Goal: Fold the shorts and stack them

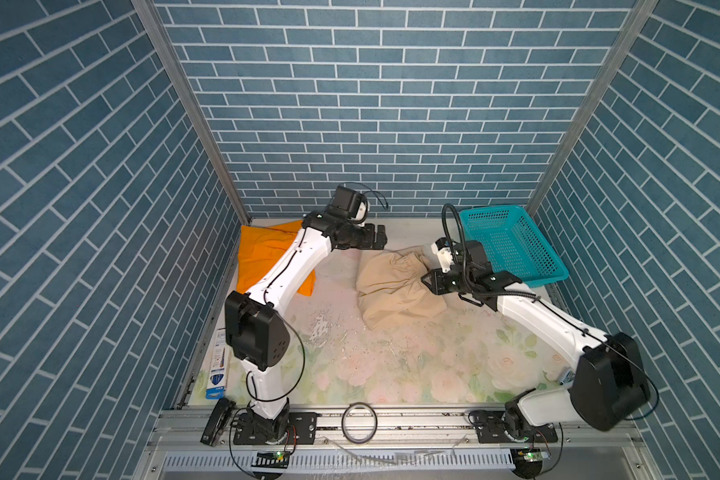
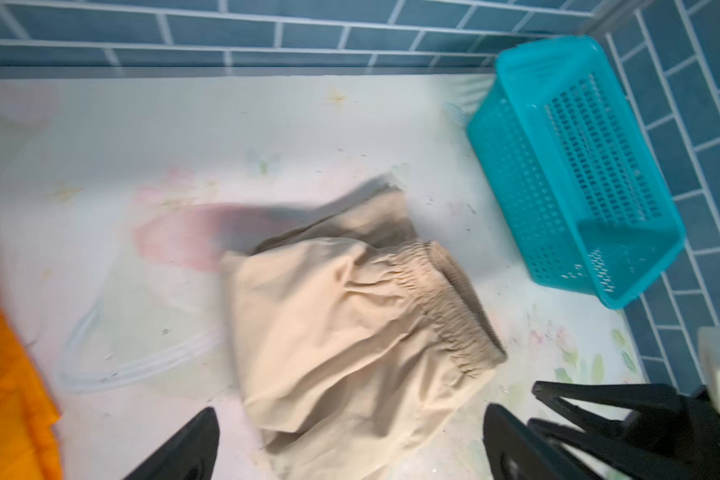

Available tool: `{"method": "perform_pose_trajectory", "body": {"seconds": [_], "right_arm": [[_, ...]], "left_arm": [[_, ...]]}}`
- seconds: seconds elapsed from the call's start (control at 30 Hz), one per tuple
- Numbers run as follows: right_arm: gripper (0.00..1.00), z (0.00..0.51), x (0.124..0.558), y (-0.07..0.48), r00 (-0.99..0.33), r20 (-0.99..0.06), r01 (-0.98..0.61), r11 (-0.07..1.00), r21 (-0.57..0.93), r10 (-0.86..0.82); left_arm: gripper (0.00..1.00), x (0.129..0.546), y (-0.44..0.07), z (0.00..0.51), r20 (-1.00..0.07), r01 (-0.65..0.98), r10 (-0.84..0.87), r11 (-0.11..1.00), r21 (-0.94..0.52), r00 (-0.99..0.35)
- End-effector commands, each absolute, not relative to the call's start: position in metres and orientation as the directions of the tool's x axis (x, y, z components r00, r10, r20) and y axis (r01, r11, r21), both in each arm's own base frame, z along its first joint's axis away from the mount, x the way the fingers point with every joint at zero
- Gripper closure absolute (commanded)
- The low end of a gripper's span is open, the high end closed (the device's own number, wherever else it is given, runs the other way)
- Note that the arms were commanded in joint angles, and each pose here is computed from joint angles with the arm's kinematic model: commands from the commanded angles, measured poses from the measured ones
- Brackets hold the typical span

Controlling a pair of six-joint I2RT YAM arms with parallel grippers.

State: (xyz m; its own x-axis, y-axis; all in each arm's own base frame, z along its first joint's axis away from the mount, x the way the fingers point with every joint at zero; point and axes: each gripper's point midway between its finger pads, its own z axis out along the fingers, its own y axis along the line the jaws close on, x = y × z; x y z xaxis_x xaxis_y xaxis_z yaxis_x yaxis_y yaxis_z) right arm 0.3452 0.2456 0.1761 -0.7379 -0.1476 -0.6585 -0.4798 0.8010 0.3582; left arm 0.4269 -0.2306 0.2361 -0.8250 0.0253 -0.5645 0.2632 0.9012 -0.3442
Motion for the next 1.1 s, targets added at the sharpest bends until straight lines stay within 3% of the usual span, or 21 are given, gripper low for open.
{"method": "perform_pose_trajectory", "body": {"seconds": [0.0, 0.2, 0.33, 0.5, 0.67, 0.87, 1.07], "right_arm": [[0.7, 0.172, 0.359, 0.27, -0.724, -0.659, -0.558, 0.734, 0.386, -0.205], [0.72, 0.115, 0.381, 0.273, -0.78, -0.549, -0.539, 0.766, 0.349, -0.299], [0.73, 0.074, 0.364, 0.24, -0.864, -0.454, -0.416, 0.818, 0.398, -0.218], [0.72, 0.039, 0.348, 0.23, -0.902, -0.396, -0.355, 0.813, 0.462, -0.169], [0.65, 0.062, 0.363, 0.231, -0.871, -0.467, -0.381, 0.809, 0.447, -0.153], [0.59, 0.098, 0.382, 0.244, -0.794, -0.582, -0.483, 0.765, 0.427, -0.176], [0.6, 0.105, 0.411, 0.27, -0.765, -0.616, -0.544, 0.702, 0.46, -0.189]], "left_arm": [[0.01, 0.412, -0.232, 0.181, -0.502, 0.265, 0.074, 0.91, -0.319, -0.862], [0.02, 0.389, -0.231, 0.133, -0.426, 0.222, 0.045, 0.899, -0.376, -0.904], [0.02, 0.377, -0.244, 0.119, -0.412, 0.257, 0.064, 0.864, -0.432, -0.909], [0.0, 0.338, -0.265, 0.101, -0.381, 0.368, 0.211, 0.836, -0.408, -0.9], [0.0, 0.302, -0.246, 0.068, -0.268, 0.303, 0.211, 0.878, -0.371, -0.94], [0.0, 0.289, -0.242, 0.058, -0.257, 0.256, 0.159, 0.879, -0.403, -0.953], [0.03, 0.287, -0.256, 0.052, -0.254, 0.231, 0.115, 0.838, -0.494, -0.96]]}}
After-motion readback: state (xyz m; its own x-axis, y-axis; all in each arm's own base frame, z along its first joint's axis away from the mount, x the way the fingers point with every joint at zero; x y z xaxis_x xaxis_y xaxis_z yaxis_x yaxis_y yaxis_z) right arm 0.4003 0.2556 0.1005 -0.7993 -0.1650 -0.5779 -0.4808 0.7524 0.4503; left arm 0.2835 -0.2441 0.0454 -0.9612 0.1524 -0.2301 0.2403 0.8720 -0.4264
